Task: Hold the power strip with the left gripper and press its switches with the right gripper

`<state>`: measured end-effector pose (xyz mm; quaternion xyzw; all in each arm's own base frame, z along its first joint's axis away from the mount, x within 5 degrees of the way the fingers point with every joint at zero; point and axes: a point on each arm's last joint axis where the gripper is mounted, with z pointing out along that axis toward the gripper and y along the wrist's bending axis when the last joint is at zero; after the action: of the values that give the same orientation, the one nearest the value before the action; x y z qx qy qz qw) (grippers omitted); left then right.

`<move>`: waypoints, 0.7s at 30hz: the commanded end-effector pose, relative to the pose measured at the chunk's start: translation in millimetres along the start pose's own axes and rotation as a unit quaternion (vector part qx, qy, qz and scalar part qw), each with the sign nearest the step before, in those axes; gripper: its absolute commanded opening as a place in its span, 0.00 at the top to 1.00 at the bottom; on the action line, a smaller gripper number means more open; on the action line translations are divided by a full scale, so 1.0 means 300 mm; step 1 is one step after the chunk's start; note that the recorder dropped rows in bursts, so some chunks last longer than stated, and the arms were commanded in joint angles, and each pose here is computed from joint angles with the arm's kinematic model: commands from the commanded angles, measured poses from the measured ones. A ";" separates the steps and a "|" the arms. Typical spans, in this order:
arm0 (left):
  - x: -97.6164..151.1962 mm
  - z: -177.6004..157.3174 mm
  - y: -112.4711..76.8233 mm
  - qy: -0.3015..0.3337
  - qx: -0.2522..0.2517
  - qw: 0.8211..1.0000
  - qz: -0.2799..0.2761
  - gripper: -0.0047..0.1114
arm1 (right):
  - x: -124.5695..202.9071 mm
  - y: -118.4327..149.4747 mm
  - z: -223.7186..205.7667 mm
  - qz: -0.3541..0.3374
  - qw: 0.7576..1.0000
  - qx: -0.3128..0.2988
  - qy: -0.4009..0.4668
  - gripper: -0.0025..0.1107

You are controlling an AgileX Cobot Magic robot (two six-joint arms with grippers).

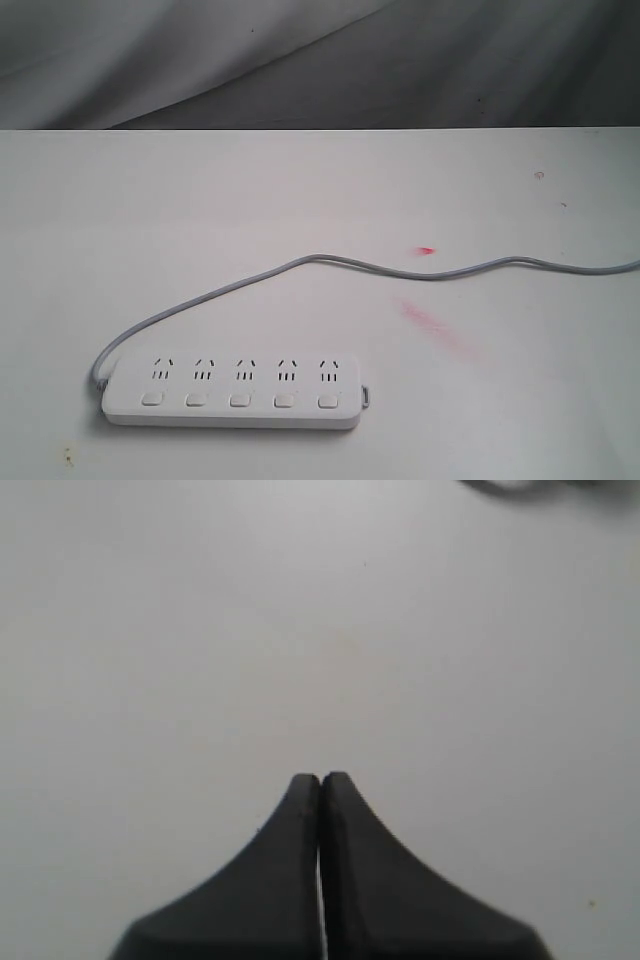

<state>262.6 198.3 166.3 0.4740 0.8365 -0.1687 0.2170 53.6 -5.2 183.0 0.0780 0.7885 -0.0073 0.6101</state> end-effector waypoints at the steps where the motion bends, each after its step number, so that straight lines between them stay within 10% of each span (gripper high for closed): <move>1: -0.095 0.041 0.005 0.015 0.027 0.998 0.056 0.95 | 0.001 -0.001 0.000 -0.004 1.000 0.003 -0.005 0.98; 6: -0.188 0.095 0.002 0.023 0.053 0.993 0.101 0.81 | 0.001 -0.001 0.000 -0.004 1.000 0.003 -0.005 0.98; 13: -0.290 0.116 -0.012 -0.011 0.046 0.992 0.120 0.11 | 0.001 -0.001 0.000 -0.004 1.000 0.003 -0.005 0.98; 21: -0.303 0.172 -0.098 -0.064 0.068 0.993 0.075 0.06 | 0.001 -0.001 0.000 -0.004 1.000 0.003 -0.005 0.98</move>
<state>295.0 102.9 172.9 0.5469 0.7720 -0.2210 0.2369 53.6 -5.2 183.0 0.0780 0.7885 -0.0073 0.6101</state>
